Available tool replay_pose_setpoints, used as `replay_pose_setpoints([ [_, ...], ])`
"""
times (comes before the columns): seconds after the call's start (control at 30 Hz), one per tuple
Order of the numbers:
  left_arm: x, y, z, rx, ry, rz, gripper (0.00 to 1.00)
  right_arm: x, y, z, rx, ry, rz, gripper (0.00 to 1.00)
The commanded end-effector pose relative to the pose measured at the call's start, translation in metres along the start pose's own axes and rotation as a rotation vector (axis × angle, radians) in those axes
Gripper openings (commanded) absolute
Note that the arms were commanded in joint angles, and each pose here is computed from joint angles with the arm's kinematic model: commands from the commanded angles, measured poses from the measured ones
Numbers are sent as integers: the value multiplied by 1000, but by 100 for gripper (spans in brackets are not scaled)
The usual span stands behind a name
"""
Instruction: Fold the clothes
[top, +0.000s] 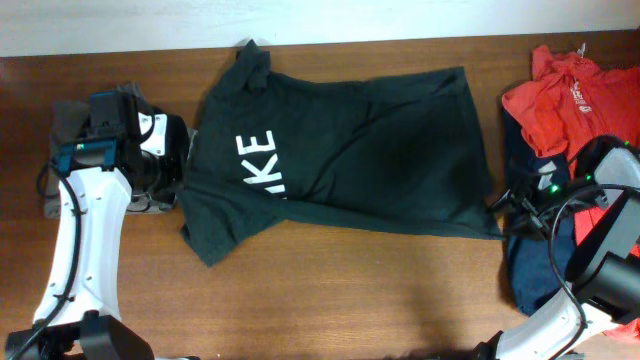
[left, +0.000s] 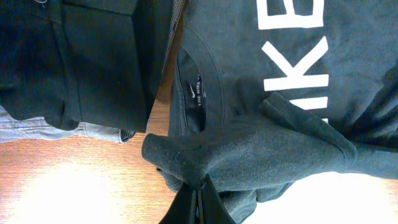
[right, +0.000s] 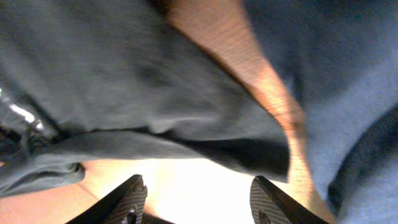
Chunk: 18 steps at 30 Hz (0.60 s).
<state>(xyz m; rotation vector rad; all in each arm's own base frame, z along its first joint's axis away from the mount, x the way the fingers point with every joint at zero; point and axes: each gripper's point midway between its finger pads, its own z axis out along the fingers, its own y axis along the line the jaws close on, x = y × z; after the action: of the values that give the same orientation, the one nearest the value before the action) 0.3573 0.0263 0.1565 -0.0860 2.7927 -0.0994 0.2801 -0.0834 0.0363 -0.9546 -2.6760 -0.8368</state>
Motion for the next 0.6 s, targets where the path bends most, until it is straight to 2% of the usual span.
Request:
replay_pose_setpoints([
  [0.0,-8,2,-14,-11,-44,10,0,13,-19,16,45,14,137,59],
  [0.33,-8,2,-14,-11,-44,10,0,10,-29,23,79,-9,179,53],
  [0.47,-8,2,-14,-11,-44,11,1,-2,-19,17,36,-45,40,54],
  [0.57,-8,2,-14,-11,-44,11,0,-9,6,4,-66,-66,-101,54],
])
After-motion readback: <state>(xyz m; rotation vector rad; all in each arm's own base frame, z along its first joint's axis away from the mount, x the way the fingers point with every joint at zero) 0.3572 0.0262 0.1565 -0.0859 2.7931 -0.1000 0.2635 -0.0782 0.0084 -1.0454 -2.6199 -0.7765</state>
